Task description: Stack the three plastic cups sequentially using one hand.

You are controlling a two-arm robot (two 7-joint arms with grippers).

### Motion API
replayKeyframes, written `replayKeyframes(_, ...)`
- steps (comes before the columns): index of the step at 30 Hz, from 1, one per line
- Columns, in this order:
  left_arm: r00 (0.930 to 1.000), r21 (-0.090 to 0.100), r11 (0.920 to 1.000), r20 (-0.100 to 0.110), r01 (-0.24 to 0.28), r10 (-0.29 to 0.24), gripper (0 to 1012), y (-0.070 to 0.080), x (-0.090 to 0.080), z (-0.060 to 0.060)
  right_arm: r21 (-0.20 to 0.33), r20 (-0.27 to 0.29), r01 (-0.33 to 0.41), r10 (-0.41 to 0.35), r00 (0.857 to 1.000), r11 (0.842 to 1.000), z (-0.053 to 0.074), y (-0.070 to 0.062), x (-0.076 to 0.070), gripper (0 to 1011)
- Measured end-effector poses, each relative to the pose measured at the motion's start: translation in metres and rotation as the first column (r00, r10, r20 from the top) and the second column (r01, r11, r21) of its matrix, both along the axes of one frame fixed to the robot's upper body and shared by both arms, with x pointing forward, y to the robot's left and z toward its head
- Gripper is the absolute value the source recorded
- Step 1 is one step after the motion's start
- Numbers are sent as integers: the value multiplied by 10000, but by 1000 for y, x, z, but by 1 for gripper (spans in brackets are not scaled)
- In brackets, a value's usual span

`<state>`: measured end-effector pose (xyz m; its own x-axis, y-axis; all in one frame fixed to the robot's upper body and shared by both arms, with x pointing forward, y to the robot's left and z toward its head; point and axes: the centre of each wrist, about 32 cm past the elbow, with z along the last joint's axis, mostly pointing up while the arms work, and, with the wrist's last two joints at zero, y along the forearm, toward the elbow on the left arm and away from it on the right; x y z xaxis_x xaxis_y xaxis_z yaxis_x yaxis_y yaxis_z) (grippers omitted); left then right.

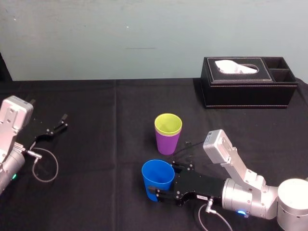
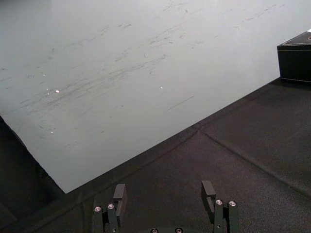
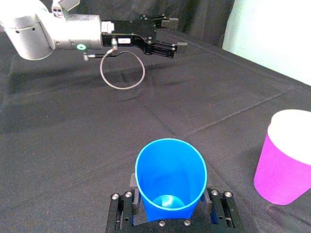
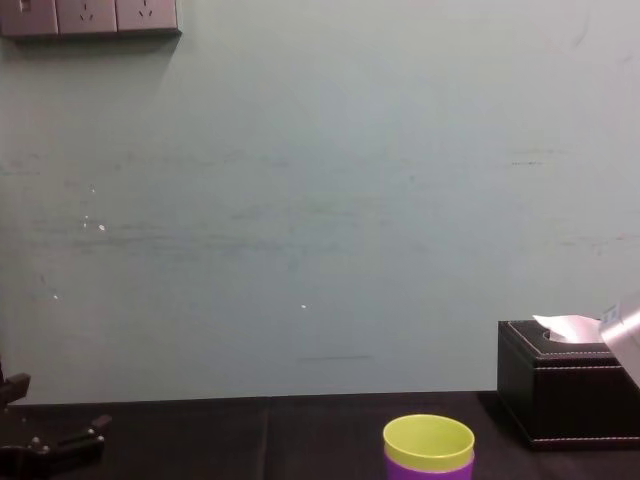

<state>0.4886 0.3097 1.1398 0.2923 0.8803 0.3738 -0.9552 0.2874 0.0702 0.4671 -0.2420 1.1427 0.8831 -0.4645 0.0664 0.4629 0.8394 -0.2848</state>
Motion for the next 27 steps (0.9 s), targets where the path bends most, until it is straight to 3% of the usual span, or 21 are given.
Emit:
replayKeyframes(8, 10000, 0, 10000, 0, 0, 0, 1012, 0, 0, 0, 34, 48, 39, -40, 10000, 10000, 3, -4, -1, 718)
replayKeyframes(27, 10000, -1, 10000, 0, 0, 0, 1011, 0, 0, 0, 755, 149, -127, 116, 9998, 9971, 38, -24, -7, 718)
